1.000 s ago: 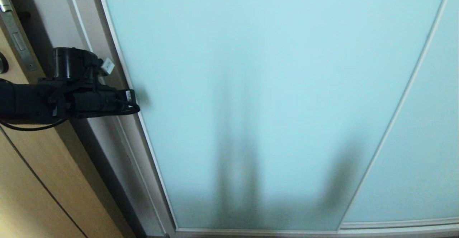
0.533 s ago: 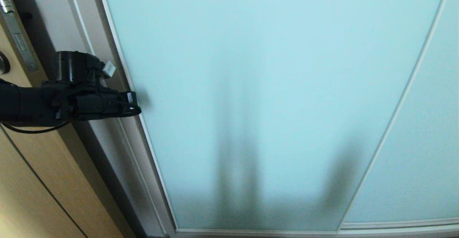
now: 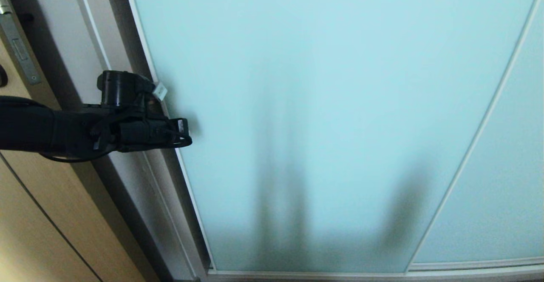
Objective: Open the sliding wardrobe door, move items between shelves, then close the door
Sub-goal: Open the door
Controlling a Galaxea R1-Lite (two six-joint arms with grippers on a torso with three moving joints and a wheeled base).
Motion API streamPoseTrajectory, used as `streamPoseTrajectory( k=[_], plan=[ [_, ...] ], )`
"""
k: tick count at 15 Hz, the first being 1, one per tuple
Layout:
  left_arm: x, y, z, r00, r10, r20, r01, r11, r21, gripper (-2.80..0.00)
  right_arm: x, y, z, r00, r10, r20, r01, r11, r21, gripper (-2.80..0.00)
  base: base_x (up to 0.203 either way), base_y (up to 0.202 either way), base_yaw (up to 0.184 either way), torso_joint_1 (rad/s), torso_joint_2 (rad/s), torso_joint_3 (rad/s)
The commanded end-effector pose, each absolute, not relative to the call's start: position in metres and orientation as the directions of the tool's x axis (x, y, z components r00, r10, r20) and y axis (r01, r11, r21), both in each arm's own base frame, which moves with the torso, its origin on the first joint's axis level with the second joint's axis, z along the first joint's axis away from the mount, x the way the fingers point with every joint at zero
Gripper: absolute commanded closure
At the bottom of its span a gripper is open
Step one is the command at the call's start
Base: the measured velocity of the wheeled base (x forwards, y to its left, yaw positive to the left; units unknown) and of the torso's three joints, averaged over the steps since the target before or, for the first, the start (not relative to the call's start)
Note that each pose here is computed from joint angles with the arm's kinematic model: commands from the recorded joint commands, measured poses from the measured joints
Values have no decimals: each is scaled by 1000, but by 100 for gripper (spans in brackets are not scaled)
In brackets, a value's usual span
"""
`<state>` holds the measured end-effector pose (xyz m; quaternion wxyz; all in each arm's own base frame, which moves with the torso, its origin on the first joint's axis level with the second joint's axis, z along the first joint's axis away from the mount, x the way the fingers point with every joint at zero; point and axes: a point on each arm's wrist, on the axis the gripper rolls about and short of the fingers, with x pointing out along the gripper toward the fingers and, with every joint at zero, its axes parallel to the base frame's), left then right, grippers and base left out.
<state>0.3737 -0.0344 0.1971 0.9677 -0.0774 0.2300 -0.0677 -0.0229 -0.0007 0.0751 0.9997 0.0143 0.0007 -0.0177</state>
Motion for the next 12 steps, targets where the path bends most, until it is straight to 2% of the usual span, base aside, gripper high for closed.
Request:
streamPoseTrajectory(
  k=[1, 4, 10, 12],
  plan=[
    [368, -49, 202, 883, -199, -425, 127, 973, -192, 0, -23, -1, 75, 999, -36, -3, 36, 999, 29, 0, 0, 0, 0, 0, 0, 0],
    [350, -56, 214, 890, -223, -397, 154, 968, -199, 0, -23, -1, 75, 999, -36, -4, 36, 999, 29, 0, 0, 0, 0, 0, 0, 0],
    [288, -50, 281, 949, -232, -213, 193, 963, -187, 0, -23, -1, 75, 999, -37, -5, 37, 999, 29, 0, 0, 0, 0, 0, 0, 0],
    [272, -41, 299, 963, -198, -182, 175, 975, -135, 0, -23, -1, 75, 999, -37, -4, 37, 999, 29, 0, 0, 0, 0, 0, 0, 0]
  ],
)
